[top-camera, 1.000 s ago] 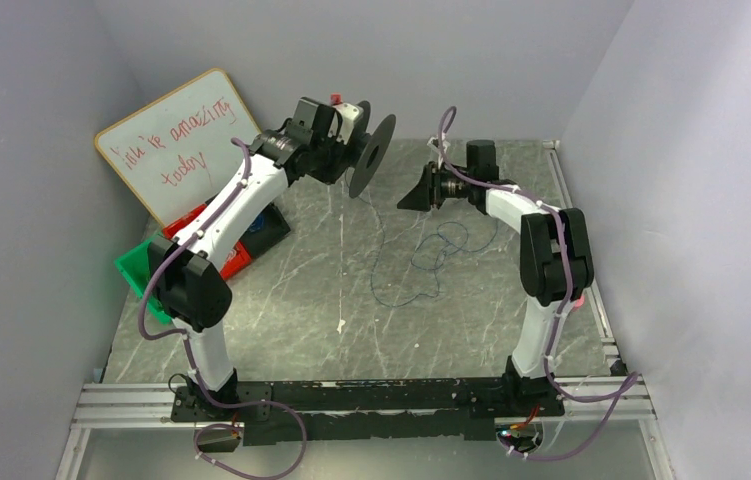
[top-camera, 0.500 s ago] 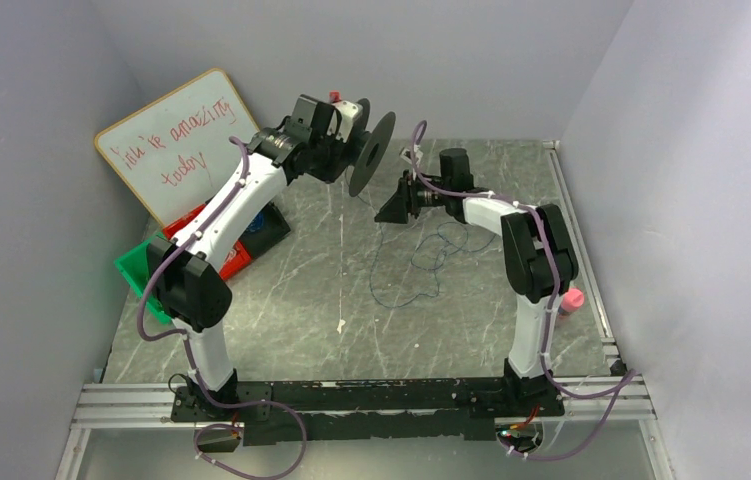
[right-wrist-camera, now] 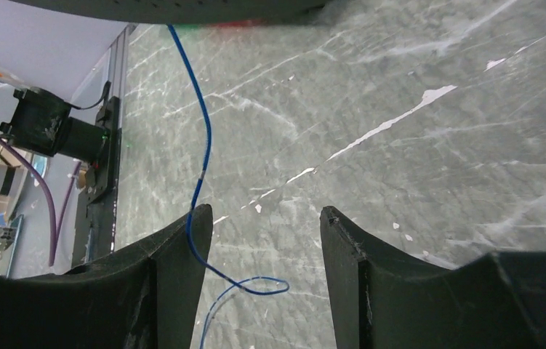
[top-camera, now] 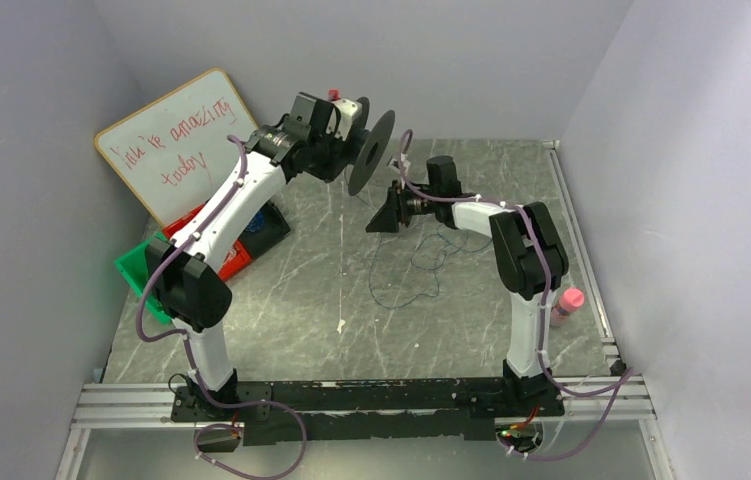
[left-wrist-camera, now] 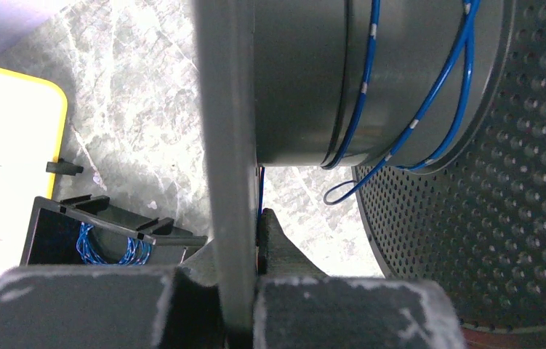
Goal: Wrap the cables
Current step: Wrap the cable around the cable reel.
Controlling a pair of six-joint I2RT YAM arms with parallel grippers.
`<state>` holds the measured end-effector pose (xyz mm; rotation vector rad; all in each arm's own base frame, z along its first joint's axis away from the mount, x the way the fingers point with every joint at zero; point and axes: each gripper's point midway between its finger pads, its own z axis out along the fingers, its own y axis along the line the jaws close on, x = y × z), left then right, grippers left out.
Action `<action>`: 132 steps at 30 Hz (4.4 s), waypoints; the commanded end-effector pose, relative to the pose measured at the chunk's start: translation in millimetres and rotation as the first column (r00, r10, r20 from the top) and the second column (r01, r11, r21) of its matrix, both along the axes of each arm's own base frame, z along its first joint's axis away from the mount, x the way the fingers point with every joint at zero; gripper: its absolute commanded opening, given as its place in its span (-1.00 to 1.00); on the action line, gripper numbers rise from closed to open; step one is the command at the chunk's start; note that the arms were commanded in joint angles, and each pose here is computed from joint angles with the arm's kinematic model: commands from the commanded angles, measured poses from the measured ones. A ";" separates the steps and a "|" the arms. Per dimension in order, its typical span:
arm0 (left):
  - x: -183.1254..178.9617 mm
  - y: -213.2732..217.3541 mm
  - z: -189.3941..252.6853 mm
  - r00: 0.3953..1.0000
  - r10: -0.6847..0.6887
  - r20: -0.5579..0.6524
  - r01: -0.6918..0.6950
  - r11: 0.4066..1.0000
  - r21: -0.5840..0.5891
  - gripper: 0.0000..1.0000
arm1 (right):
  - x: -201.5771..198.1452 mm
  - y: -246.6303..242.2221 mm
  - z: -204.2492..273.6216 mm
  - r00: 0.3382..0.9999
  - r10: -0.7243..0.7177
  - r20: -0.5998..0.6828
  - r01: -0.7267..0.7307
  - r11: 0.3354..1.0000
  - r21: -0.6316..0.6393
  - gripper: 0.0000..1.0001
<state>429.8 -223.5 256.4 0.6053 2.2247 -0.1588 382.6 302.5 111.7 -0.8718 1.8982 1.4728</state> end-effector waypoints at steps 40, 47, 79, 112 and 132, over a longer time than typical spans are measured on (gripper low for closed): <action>-41.8 8.2 -14.5 0.954 -0.255 0.157 0.243 0.966 0.088 -0.95 | 14.7 -98.2 170.9 0.988 0.064 -0.139 -0.022 0.958 0.286 -0.88; -35.5 8.7 -27.8 0.966 -0.207 0.153 0.195 0.977 0.090 -0.95 | 7.1 -97.3 172.9 0.976 0.091 -0.200 -0.029 0.956 0.291 -0.89; -8.3 23.4 -48.5 0.991 0.023 0.130 -0.039 0.992 0.123 -0.95 | -32.3 -54.0 226.9 0.997 -0.082 0.009 0.079 0.985 0.152 -0.82; 13.2 14.6 -17.4 0.969 0.245 0.022 -0.239 0.958 -0.156 -0.95 | -125.7 53.3 117.9 0.941 0.338 -0.035 -0.336 0.940 0.055 -0.78; -3.3 39.2 70.1 0.987 0.162 -0.007 -0.149 0.888 -0.435 -0.95 | -124.9 55.3 88.2 0.908 0.394 -0.140 -0.380 0.918 0.115 -0.78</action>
